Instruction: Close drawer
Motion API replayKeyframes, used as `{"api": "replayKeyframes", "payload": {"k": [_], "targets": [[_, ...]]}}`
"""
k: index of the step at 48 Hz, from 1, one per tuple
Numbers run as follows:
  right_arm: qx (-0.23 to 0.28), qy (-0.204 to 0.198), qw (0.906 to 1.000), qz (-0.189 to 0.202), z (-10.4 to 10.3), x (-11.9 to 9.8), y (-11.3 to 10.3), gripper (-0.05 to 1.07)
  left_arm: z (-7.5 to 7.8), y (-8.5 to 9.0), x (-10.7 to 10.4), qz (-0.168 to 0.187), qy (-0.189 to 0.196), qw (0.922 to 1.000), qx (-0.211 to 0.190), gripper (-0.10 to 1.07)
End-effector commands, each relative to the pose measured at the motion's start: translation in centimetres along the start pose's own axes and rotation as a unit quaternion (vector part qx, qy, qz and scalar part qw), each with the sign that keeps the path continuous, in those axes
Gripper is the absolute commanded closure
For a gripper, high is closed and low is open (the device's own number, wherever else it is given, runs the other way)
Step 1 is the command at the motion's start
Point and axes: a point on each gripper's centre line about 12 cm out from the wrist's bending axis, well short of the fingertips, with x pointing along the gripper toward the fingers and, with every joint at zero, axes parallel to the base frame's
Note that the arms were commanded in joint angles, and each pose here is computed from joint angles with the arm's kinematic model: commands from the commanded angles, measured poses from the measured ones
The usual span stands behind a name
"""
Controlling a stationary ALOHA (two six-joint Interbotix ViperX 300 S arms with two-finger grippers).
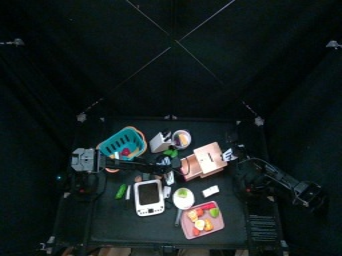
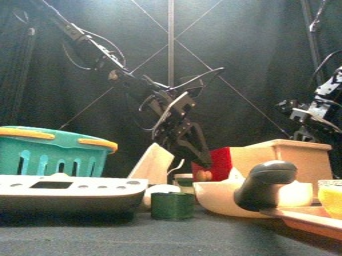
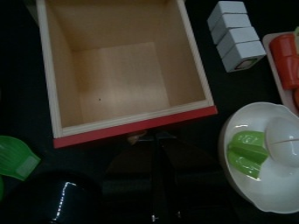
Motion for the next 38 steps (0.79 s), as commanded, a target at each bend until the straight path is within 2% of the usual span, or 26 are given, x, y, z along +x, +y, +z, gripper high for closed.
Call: {"api": "replayKeyframes", "payload": {"k": [1,16,38], "targets": [[-0.002,-0.008,1.0,0.006,0.4,-0.1,0.4,0.98,2.7,0.9,-0.1,0.003,-0.036,0.9993,-0.005,0.56],[-0.004,-0.005,0.9999,0.008,0.2,-0.1,0.5,0.98,5.1,0.9,0.4,0.002,-0.064,0.9979,0.0,0.56],[-0.009,-0.008,0.9998,0.012,0.3,-0.1,0.8,0.98,7.6,1.0,2.2,0.0,-0.091,0.9958,-0.001,0.56]]}}
